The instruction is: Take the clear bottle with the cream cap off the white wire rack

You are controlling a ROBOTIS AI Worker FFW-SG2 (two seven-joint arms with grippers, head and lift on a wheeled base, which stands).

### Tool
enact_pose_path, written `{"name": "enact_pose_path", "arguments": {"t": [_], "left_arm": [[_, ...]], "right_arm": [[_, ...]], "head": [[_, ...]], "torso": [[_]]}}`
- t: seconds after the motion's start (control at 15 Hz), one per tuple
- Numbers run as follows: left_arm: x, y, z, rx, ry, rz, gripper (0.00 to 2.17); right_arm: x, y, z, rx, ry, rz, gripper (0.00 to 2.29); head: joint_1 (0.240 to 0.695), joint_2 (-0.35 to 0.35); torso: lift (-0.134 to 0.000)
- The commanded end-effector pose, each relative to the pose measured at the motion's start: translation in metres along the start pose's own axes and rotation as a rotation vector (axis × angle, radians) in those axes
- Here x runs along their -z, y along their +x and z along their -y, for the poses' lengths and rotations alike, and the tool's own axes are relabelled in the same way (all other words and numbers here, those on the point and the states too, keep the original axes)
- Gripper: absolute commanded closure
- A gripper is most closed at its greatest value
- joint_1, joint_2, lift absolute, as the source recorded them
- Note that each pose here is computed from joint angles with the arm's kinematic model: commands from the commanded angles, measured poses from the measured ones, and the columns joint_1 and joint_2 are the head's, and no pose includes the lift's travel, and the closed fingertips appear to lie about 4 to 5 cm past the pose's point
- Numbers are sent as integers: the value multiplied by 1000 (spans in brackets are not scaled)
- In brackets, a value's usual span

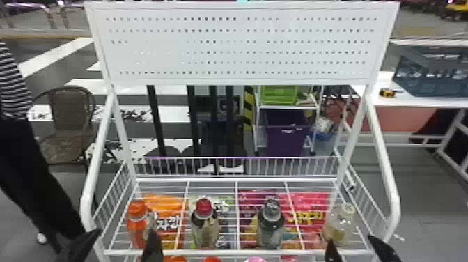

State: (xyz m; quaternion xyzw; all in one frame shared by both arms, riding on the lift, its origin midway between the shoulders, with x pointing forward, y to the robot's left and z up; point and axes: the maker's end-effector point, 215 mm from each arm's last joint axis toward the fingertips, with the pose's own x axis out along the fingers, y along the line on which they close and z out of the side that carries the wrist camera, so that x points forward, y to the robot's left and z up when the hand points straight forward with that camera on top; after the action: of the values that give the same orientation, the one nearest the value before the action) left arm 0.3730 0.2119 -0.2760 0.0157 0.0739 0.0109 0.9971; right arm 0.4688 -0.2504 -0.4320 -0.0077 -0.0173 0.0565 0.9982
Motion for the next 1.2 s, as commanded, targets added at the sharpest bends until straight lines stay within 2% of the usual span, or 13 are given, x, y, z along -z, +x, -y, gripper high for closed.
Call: {"name": "enact_pose_path", "arguments": {"t": [0.0,0.47,0.53,0.67,0.73,0.8,1.13], "left_arm": [[4,2,-1,-1,5,-10,137],[11,3,-2,-1,8,-22,137],[10,3,-2,-1,8,-21,137],[10,3,-1,0,7,-21,137],[10,3,-2,0,7,-19,137],[10,3,-1,1,7,-20,137],[10,2,0,11,16,-20,137]], "right_arm": [[3,20,-3,-7,-2,-2,113],[11,66,-12,-26,-27,-29,134],[17,70,-14,-28,-27,-54,292],[21,71,-16,-22,-32,-73,1133],[27,71,-15,-9,-35,-96,1652],[27,70,-15,-6,-35,-104,1774],[4,48,-17,-7,-41,-112,1767]], "head": [[499,0],[499,0],[499,0],[499,0],[499,0],[499,0],[499,0]], "torso": [[0],[0],[0],[0],[0],[0],[0]]}}
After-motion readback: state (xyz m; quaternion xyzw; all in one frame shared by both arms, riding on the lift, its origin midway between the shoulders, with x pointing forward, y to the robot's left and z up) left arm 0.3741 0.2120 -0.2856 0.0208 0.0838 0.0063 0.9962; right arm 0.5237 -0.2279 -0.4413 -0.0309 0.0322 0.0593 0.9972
